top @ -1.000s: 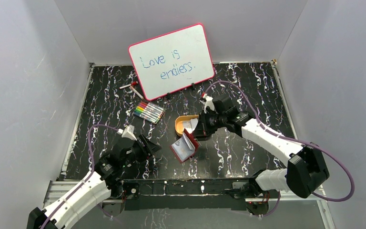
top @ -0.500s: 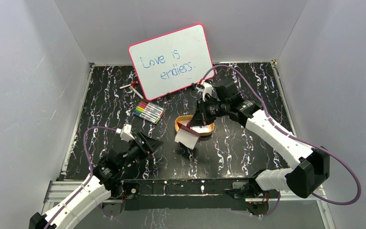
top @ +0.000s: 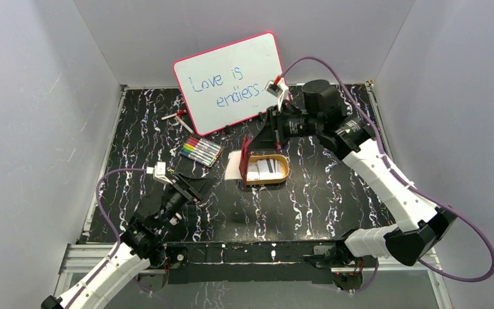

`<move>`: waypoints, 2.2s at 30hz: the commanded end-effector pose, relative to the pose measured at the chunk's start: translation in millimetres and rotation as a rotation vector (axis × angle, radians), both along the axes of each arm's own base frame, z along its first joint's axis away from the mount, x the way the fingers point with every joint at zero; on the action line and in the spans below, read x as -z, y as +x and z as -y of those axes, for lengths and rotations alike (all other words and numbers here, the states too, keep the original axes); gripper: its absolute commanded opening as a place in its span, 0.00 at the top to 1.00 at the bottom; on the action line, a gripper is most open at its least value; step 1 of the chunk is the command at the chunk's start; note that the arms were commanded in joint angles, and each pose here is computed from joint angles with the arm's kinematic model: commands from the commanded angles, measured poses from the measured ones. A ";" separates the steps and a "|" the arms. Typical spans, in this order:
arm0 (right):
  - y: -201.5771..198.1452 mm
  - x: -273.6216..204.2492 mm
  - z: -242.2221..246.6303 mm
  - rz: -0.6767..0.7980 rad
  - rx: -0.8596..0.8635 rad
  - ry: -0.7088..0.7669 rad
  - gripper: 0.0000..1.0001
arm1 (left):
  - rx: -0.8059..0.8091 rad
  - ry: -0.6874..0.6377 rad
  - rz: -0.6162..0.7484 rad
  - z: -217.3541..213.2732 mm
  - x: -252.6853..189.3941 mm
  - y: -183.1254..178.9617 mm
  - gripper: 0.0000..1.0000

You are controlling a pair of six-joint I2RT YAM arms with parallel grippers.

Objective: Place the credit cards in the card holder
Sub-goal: Pick up the card holder from the center of the board, then place the card holder at the center of the board.

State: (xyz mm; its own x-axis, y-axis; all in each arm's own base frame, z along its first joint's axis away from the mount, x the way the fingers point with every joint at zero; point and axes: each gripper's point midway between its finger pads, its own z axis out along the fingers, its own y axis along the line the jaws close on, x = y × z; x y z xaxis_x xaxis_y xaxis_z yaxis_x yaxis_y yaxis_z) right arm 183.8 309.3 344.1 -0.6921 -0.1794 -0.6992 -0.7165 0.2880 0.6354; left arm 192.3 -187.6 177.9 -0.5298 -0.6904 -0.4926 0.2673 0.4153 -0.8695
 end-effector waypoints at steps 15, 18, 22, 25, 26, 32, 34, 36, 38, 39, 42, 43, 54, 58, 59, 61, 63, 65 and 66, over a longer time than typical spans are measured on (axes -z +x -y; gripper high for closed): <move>-49.1 -168.8 -11.3 0.245 -0.259 0.388 1.00 | 0.176 -0.426 0.441 18.3 -144.5 -21.8 0.03; -51.4 -184.2 -12.1 0.265 -0.276 0.431 1.00 | 0.220 -0.508 0.468 20.3 -161.3 -26.6 0.03; -58.6 -202.1 -10.6 0.286 -0.309 0.488 1.00 | 0.299 -0.546 0.522 29.4 -180.9 -33.1 0.03; -62.1 -209.2 -9.5 0.292 -0.320 0.508 1.00 | 0.344 -0.582 0.560 33.3 -194.7 -36.9 0.02; -63.0 -209.8 -9.4 0.293 -0.323 0.510 1.00 | 0.356 -0.594 0.569 34.2 -198.4 -37.7 0.02; -65.2 -205.0 -7.9 0.287 -0.322 0.518 1.00 | 0.441 -0.673 0.571 42.8 -214.1 -38.8 0.02; -62.7 -199.8 -8.5 0.285 -0.308 0.511 1.00 | 0.454 -0.666 0.574 46.8 -215.3 -37.2 0.03; -56.6 -185.0 -9.2 0.273 -0.265 0.466 1.00 | 0.417 -0.662 0.580 40.6 -210.6 -37.0 0.04; -50.4 -163.3 -8.7 0.259 -0.217 0.422 1.00 | 0.359 -0.646 0.576 28.9 -197.0 -39.3 0.04; -46.0 -144.6 -9.0 0.234 -0.189 0.391 1.00 | 0.314 -0.628 0.538 21.9 -178.2 -38.4 0.04; -43.2 -106.7 -4.8 0.208 -0.126 0.314 1.00 | 0.194 -0.574 0.449 0.8 -132.7 -38.5 0.04; -42.1 -92.9 -5.5 0.198 -0.104 0.283 1.00 | 0.163 -0.556 0.429 -5.4 -118.2 -39.4 0.04; -80.8 19.5 -57.8 0.034 -0.084 0.233 1.00 | -0.101 0.094 0.219 -36.8 -89.7 -11.1 0.05; -91.7 52.7 -67.5 -0.030 -0.086 0.218 1.00 | -0.230 0.119 0.235 -69.5 -107.1 -15.9 0.03; -91.9 62.8 -64.2 -0.044 -0.071 0.208 1.00 | -0.234 0.125 0.229 -71.8 -106.8 -17.9 0.02; -90.0 95.6 -52.4 -0.076 -0.009 0.147 1.00 | -0.205 0.151 0.203 -68.5 -100.2 -20.6 0.02; -88.1 128.5 -36.5 -0.108 0.053 0.070 1.00 | -0.166 0.172 0.140 -61.0 -86.8 -21.0 0.02; -89.1 159.6 -20.1 -0.147 0.101 0.003 1.00 | -0.115 0.189 0.089 -50.2 -74.1 -20.7 0.02; -90.3 175.7 -11.4 -0.165 0.123 -0.030 1.00 | -0.093 0.196 0.065 -45.2 -67.9 -20.1 0.02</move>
